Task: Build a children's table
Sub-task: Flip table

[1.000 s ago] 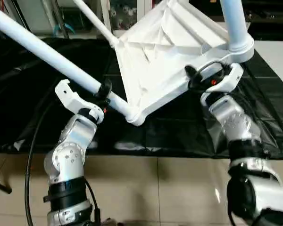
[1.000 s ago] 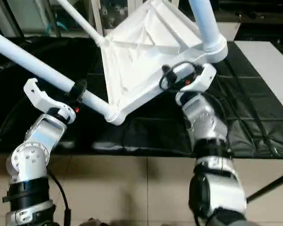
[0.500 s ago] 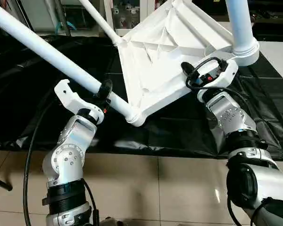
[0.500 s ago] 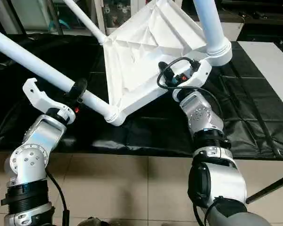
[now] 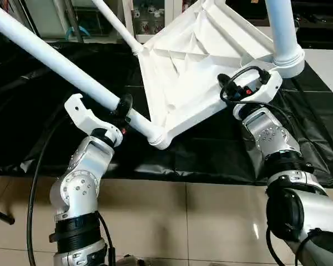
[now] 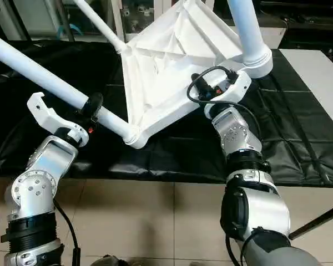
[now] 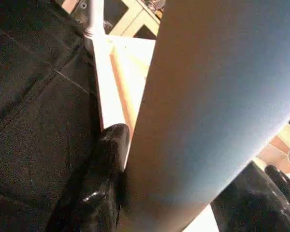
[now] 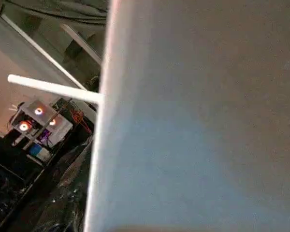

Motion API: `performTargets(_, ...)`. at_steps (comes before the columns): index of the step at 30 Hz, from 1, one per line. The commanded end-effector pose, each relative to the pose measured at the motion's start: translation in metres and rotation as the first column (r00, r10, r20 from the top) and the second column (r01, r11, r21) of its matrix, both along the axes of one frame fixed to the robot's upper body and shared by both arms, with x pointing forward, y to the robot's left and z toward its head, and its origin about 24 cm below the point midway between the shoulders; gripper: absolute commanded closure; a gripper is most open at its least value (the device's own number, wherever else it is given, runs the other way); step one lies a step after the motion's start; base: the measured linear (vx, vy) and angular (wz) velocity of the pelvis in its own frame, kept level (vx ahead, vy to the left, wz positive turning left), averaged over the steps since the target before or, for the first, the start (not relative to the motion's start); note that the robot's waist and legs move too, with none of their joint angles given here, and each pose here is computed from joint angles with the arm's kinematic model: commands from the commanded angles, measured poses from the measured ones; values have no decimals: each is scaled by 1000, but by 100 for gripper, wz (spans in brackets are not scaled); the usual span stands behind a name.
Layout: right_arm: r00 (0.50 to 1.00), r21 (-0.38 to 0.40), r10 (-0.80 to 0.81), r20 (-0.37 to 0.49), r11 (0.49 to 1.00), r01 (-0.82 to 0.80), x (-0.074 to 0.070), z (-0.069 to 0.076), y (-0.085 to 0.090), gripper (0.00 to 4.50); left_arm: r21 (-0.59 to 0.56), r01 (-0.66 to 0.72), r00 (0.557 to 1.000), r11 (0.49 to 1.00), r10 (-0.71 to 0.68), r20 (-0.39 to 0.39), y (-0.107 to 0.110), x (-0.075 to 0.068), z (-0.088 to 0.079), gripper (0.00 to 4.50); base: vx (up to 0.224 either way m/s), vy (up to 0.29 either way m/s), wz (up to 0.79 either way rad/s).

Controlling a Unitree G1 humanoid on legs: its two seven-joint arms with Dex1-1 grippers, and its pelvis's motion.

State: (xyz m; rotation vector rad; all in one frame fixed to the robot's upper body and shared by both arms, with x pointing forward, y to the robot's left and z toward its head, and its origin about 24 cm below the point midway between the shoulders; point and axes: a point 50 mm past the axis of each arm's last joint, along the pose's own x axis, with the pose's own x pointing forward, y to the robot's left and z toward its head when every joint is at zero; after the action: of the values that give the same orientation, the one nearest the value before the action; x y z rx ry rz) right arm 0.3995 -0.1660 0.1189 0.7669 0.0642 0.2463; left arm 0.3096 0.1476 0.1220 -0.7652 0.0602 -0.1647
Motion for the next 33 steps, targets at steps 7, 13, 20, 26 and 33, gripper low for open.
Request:
performTargets(7, 972, -152, -208, 108, 963, 223, 3, 36, -32, 245, 22, -6, 999, 1000, 7, -50, 0, 1, -12, 244, 0, 0, 0)
performTargets(13, 936, -266, -298, 186, 902, 339, -4, 51, -43, 245, 84, -50, 995, 995, 57, -78, 3, 3, -16, 245, 0, 0, 0)
performTargets(20, 880, -319, -390, 271, 826, 465, -20, 66, -51, 245, 72, -126, 985, 989, 133, -105, 16, 4, -20, 184, 0, 0, 0)
performTargets(26, 825, -331, -470, 315, 760, 559, -29, 77, -64, 246, 104, -191, 972, 976, 203, -115, 24, 4, -22, 145, 0, 0, 0)
performTargets(33, 834, -340, -458, 309, 765, 547, -32, 82, -64, 247, 111, -219, 969, 970, 229, -96, 31, 5, -19, 145, 0, 0, 0)
